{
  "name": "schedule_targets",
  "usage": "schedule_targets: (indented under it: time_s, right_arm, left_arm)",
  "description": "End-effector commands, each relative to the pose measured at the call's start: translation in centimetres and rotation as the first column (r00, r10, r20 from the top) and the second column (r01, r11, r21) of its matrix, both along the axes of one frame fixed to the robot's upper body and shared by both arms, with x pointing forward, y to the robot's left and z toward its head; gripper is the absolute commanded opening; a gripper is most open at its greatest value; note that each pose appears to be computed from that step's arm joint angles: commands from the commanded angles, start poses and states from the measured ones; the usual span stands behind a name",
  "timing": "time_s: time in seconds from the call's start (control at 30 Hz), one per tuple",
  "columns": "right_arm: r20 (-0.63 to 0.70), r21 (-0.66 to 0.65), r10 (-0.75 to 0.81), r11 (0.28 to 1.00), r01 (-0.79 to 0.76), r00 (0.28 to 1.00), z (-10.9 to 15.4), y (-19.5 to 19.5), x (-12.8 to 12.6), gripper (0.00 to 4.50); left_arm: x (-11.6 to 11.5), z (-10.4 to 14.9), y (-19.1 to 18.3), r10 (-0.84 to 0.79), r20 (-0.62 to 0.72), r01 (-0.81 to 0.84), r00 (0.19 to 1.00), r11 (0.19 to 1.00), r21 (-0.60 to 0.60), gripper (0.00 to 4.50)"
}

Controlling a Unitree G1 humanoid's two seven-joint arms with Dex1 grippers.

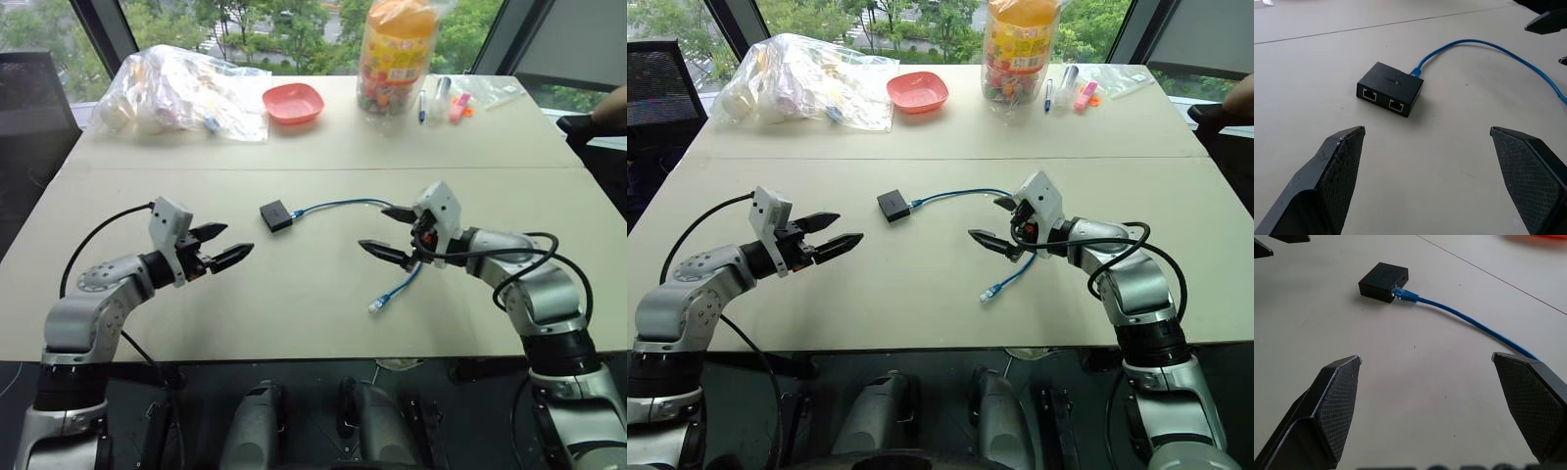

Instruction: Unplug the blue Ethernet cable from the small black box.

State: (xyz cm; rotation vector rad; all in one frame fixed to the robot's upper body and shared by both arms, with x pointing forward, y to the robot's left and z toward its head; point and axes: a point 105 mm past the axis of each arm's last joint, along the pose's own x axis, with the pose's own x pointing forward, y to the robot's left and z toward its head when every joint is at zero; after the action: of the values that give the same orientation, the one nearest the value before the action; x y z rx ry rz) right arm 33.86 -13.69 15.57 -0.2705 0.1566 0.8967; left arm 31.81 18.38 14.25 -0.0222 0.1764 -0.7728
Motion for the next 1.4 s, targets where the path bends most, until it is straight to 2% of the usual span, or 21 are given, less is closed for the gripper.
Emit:
schedule_targets:
  time_s: [0.03, 0.5, 0.73, 1.0, 1.1, 1.17, 1.3, 1.4]
  right_arm:
    - [0.054, -0.004, 0.027, 1.000, -0.026, 0.998, 1.1, 0.7, 0.2, 4.50]
    - [0.083, -0.015, 0.047, 0.999, -0.046, 0.995, 1.4, 1.7, 1.5, 4.50]
    - [0.094, -0.026, 0.064, 0.998, -0.061, 0.994, 1.3, 2.5, 2.5, 4.50]
    - [0.108, -0.020, 0.101, 0.995, -0.100, 0.989, 1.5, 5.7, 8.0, 4.50]
    - [0.105, -0.063, 0.130, 0.990, -0.124, 0.986, 1.1, 7.2, 9.0, 4.50]
    - [0.093, -0.141, 0.158, 0.979, -0.144, 0.983, 0.3, 8.8, 9.4, 4.50]
    - [0.017, -0.241, 0.216, 0.949, -0.205, 0.976, -1.9, 11.7, 8.9, 4.50]
    - [0.021, -0.304, 0.180, 0.938, -0.165, 0.983, -3.2, 13.9, 8.9, 4.50]
  left_arm:
    - [0.3, 1.3, 0.1, -0.006, 0.058, 0.006, 0.998, 1.000, 0.001, 4.24]
    - [1.2, 1.5, 0.0, -0.015, 0.086, 0.012, 0.996, 0.999, 0.038, 4.24]
    - [1.0, 2.4, 0.3, -0.069, 0.094, 0.063, 0.993, 0.996, 0.070, 4.24]
    - [1.1, 3.2, 1.2, -0.080, 0.072, 0.075, 0.994, 0.995, 0.067, 4.24]
    - [0.8, 3.1, 1.1, -0.077, 0.073, 0.072, 0.994, 0.995, 0.062, 4.24]
    - [0.2, 3.0, 1.1, -0.062, 0.076, 0.059, 0.995, 0.997, 0.048, 4.24]
    - [-1.1, 2.4, 1.5, 0.014, 0.088, -0.015, 0.996, 1.000, 0.020, 4.24]
    - [-2.0, 2.0, 1.7, 0.075, 0.095, -0.076, 0.993, 0.997, 0.004, 4.24]
